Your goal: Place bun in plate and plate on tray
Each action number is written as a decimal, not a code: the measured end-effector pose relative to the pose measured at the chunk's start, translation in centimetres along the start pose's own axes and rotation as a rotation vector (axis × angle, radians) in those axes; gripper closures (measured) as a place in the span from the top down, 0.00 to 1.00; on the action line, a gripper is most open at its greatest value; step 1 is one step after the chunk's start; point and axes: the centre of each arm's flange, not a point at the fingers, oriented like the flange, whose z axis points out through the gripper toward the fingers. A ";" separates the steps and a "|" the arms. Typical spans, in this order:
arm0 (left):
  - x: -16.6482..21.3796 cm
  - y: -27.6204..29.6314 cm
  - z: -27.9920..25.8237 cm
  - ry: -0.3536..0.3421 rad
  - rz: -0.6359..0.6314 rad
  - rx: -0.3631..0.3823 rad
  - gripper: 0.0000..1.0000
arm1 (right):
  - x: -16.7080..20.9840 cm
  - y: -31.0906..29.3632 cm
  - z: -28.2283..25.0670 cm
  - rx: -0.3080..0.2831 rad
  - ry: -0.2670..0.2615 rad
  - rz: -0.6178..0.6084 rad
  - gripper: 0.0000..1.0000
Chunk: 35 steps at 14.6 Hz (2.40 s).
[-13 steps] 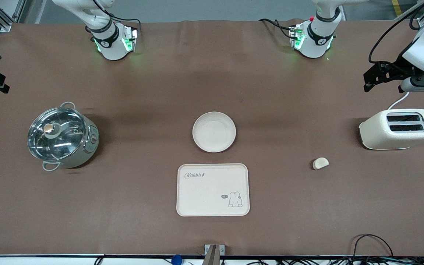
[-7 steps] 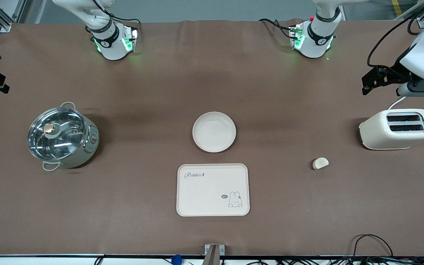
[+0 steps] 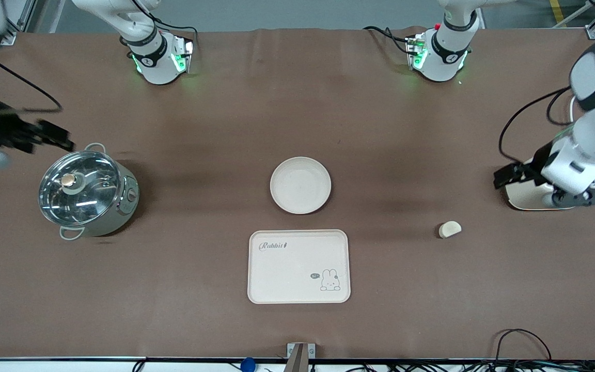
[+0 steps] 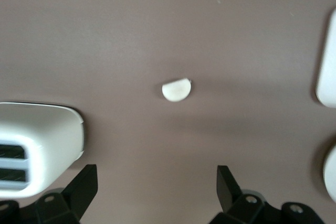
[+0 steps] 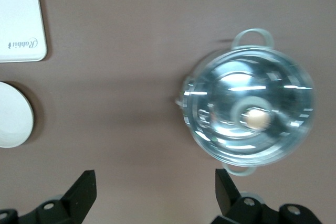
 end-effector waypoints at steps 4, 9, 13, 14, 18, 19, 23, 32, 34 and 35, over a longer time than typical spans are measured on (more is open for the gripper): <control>2.1 0.2 9.8 -0.036 -0.158 -0.014 1.00 | 4.4 -3.2 11.4 0.106 -0.117 0.026 1.00; 3.9 0.6 19.8 -0.035 -0.250 -0.040 1.00 | 3.5 -11.9 23.5 0.195 -0.026 0.040 1.00; 3.8 0.8 25.1 -0.062 -0.267 -0.045 1.00 | -1.0 -20.3 29.9 0.188 0.014 0.032 1.00; 3.7 0.8 25.9 -0.072 -0.267 -0.044 1.00 | -1.7 -21.9 31.0 0.198 0.020 0.032 1.00; 3.4 0.8 28.0 -0.091 -0.269 -0.043 0.97 | -3.7 -26.8 34.9 0.206 0.073 0.058 1.00; 3.4 0.8 28.2 -0.091 -0.269 -0.044 0.93 | -4.1 -27.6 35.9 0.202 0.092 0.075 1.00; 3.6 0.7 28.6 -0.089 -0.272 -0.046 0.69 | -5.7 -30.2 39.8 0.181 0.127 0.101 1.00; 0.9 13.4 23.5 -0.145 -0.383 -0.121 0.48 | -6.6 -32.0 40.3 0.187 0.117 0.153 1.00; -1.4 18.6 22.3 -0.172 -0.427 -0.148 0.48 | -6.6 -32.0 40.3 0.187 0.117 0.155 1.00; -2.8 21.1 21.9 -0.185 -0.449 -0.152 0.48 | -6.5 -31.9 40.3 0.187 0.118 0.155 1.00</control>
